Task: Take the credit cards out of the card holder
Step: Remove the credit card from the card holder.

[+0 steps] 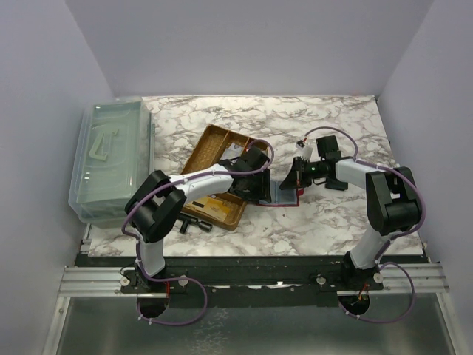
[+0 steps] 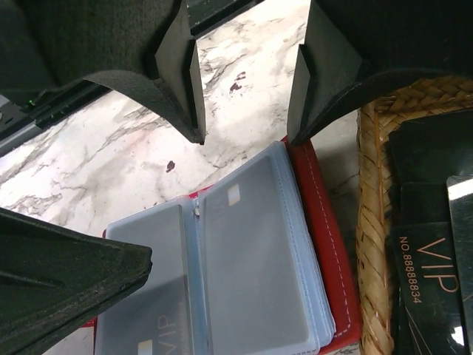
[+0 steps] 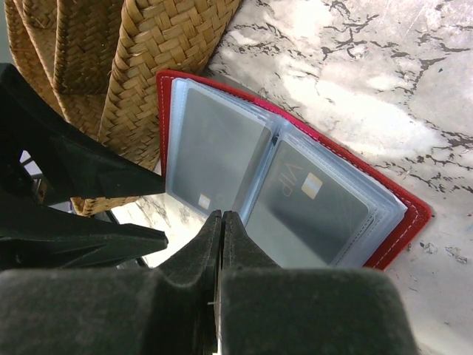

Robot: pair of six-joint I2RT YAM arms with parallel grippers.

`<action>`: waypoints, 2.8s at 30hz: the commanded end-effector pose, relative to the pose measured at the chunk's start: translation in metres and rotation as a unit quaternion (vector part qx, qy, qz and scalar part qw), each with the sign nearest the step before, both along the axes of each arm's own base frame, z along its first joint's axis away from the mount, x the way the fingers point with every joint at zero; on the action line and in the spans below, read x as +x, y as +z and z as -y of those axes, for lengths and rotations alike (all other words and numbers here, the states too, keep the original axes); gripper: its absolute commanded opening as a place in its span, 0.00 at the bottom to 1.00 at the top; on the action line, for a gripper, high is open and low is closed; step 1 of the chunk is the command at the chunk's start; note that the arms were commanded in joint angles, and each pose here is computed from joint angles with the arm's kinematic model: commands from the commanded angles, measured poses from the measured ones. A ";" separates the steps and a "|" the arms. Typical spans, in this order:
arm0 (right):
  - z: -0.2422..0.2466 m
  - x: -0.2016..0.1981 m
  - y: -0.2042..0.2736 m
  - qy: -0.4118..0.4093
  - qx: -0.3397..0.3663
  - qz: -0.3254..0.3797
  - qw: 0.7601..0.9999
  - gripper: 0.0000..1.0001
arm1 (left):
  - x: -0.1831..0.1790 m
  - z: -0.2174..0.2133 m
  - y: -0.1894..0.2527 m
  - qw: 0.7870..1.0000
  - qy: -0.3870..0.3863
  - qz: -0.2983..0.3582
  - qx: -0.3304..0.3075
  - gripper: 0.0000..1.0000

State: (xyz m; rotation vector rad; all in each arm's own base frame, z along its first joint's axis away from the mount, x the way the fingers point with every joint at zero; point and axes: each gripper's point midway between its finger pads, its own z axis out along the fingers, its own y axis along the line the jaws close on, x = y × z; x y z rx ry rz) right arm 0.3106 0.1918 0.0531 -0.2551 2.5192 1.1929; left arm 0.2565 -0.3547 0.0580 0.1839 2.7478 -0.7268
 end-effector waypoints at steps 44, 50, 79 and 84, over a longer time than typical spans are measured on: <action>-0.014 -0.014 0.008 -0.005 0.055 -0.038 0.998 0.45 | 0.016 0.047 0.035 0.994 -0.042 0.051 -0.092 0.51; -0.016 -0.014 0.012 -0.005 0.064 -0.042 0.997 0.49 | 0.016 0.054 0.041 0.991 -0.047 0.052 -0.116 0.51; -0.006 -0.008 0.006 -0.022 0.023 -0.022 0.999 0.46 | 0.012 0.072 0.041 0.984 -0.073 0.031 -0.160 0.52; -0.001 -0.005 0.005 -0.029 0.004 -0.011 1.000 0.41 | 0.013 0.074 0.042 0.983 -0.076 0.030 -0.164 0.52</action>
